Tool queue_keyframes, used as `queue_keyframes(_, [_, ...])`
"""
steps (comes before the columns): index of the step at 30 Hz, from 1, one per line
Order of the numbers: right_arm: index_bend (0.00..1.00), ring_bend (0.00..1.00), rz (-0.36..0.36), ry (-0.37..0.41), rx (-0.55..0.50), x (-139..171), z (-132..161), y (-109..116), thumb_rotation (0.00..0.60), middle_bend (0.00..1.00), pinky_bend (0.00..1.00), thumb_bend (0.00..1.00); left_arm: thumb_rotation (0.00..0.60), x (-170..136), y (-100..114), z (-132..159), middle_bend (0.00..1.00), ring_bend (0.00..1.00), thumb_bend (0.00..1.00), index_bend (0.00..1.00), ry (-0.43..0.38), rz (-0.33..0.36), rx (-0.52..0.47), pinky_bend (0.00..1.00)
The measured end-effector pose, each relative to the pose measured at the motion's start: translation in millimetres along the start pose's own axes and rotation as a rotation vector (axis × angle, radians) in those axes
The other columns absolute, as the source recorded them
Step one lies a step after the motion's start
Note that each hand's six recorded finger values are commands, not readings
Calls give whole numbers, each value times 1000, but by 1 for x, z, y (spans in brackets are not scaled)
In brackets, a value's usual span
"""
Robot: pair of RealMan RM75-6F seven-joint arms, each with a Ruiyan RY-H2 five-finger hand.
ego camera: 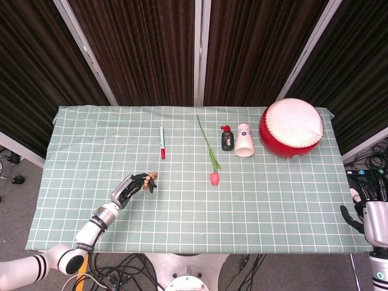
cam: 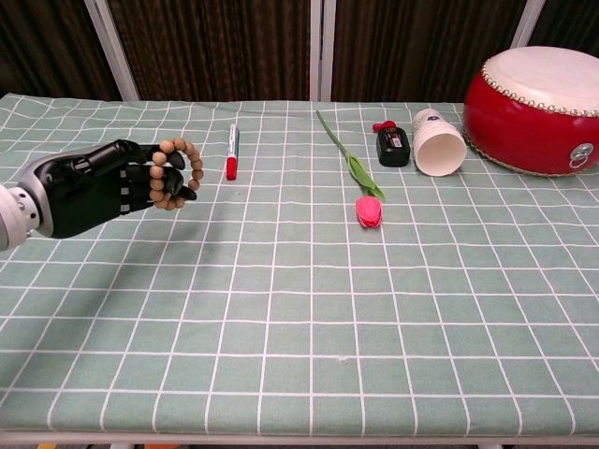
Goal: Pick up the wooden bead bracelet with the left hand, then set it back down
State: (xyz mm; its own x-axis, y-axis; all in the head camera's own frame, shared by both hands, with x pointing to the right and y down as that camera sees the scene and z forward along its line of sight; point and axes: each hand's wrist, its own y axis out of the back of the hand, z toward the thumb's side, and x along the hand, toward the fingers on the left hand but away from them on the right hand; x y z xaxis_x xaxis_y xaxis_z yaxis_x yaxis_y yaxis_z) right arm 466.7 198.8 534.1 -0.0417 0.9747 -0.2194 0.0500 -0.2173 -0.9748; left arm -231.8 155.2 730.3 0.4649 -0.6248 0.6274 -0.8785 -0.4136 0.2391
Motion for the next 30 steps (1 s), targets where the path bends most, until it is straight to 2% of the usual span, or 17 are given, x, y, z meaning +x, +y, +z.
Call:
queue_keyframes(2, [200,0,1,-1,-1,0,0,0,600,293,11,176,148,0,1,1,589,372,818,491,-8,7,-3,94])
queue_keyframes(5, [200,0,2,-3,-2,0,-1,-1,600,293,11,175,68,1,3,4,589,372,736,489,-19,16,2,96])
queue_keyframes(8, [200,0,2,-2,-2,0,-1,-1,600,293,11,175,8,1,3,5,589,372,670,487,-17,16,5,96])
queue_keyframes(11, [200,0,3,-2,-2,1,-1,-1,600,294,11,175,0,1,2,3,589,372,641,487,-8,10,7,96])
queue_keyframes(13, [200,0,2,-3,-2,1,-1,0,600,294,11,175,26,1,1,2,589,372,630,487,1,5,4,96])
queue_keyframes(14, [200,0,2,-4,-2,1,-1,0,600,294,11,175,69,1,1,2,589,372,616,487,4,3,1,96])
queue_keyframes(17, [200,0,5,-5,-1,1,-1,-1,600,295,10,177,144,2,1,1,588,372,543,487,15,-1,-12,96])
queue_keyframes(20, [200,0,8,-4,-2,0,-1,-2,600,295,11,176,133,2,2,-1,588,372,400,486,19,2,-12,96])
queue_keyframes(23, [200,0,8,-5,-2,0,0,-2,600,296,11,176,110,2,2,-1,588,372,354,486,17,3,-7,96])
queue_keyframes(25, [200,0,9,-5,-2,0,0,-3,600,296,11,176,166,2,1,-2,586,372,353,485,17,-2,-5,95])
queue_keyframes(26, [200,0,11,-4,-2,0,0,-3,600,296,11,175,243,2,0,-2,583,372,354,483,17,-6,-6,92])
queue_keyframes(28, [200,0,13,-5,-1,-1,0,-4,600,296,11,177,321,2,-1,-2,578,372,352,478,15,-16,-11,87])
queue_keyframes(30, [200,0,14,-6,-1,-1,0,-4,600,296,9,176,296,2,-3,-2,575,372,329,475,13,-30,-18,85])
